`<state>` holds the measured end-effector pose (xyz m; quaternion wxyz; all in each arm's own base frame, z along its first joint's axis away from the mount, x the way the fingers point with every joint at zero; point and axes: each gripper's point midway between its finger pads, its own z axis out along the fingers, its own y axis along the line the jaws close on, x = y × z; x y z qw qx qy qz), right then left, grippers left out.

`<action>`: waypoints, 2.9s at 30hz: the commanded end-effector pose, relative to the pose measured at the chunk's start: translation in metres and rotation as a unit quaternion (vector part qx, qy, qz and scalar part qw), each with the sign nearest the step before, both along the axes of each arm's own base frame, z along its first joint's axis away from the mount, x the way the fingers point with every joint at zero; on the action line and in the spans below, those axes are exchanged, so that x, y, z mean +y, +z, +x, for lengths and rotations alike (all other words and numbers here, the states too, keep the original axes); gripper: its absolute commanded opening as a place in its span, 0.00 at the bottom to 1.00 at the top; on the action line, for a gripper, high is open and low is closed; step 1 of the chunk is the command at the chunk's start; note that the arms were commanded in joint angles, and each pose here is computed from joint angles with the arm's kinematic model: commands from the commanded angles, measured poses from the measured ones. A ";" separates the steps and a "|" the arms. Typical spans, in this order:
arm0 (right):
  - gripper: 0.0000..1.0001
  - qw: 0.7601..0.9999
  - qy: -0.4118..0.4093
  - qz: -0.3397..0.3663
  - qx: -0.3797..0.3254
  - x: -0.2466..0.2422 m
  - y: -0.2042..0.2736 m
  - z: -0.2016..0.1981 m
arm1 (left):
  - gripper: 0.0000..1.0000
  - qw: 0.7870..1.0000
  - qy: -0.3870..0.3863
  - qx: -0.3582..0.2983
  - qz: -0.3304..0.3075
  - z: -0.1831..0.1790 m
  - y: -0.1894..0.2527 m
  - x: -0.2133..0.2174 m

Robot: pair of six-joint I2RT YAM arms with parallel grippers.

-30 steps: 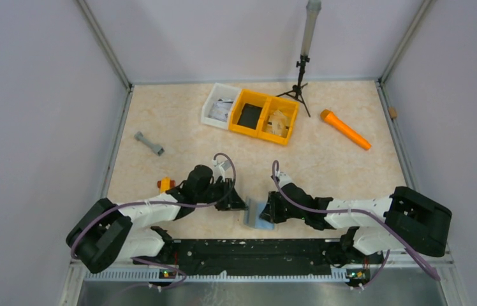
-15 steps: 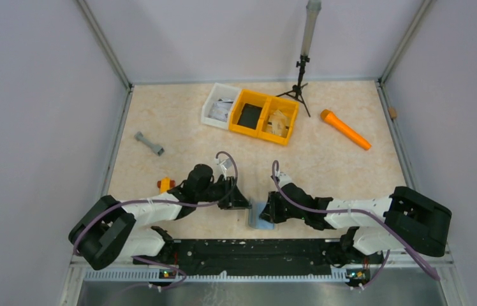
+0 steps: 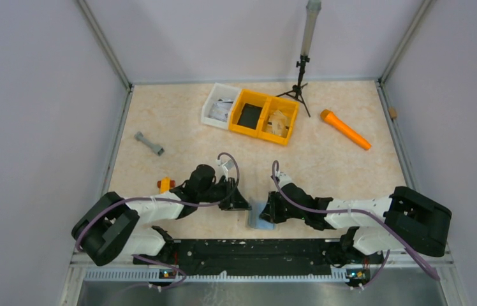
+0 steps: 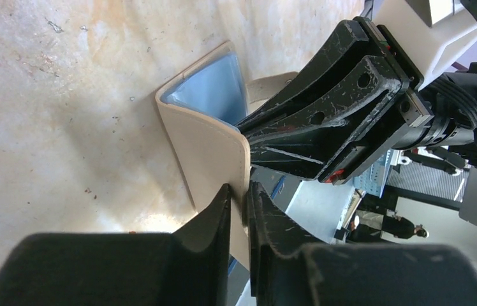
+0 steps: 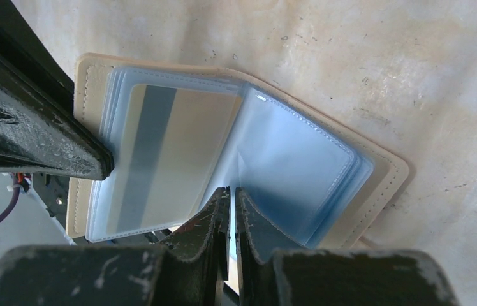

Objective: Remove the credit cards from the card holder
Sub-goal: Remove the credit card from the card holder.

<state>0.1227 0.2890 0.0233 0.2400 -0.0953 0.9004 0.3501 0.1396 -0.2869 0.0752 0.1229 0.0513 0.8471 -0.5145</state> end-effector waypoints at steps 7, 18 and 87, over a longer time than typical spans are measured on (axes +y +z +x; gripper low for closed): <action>0.09 1.000 -0.001 0.004 -0.014 0.003 0.002 0.005 | 0.18 0.999 -0.017 -0.027 -0.025 0.002 0.014 -0.011; 0.10 1.000 0.005 0.023 -0.005 0.006 0.005 0.001 | 0.16 0.999 -0.023 -0.029 -0.028 -0.002 0.013 -0.011; 0.18 0.998 -0.005 0.069 0.010 -0.007 0.009 -0.009 | 0.31 0.998 -0.038 -0.026 -0.047 -0.006 0.018 -0.019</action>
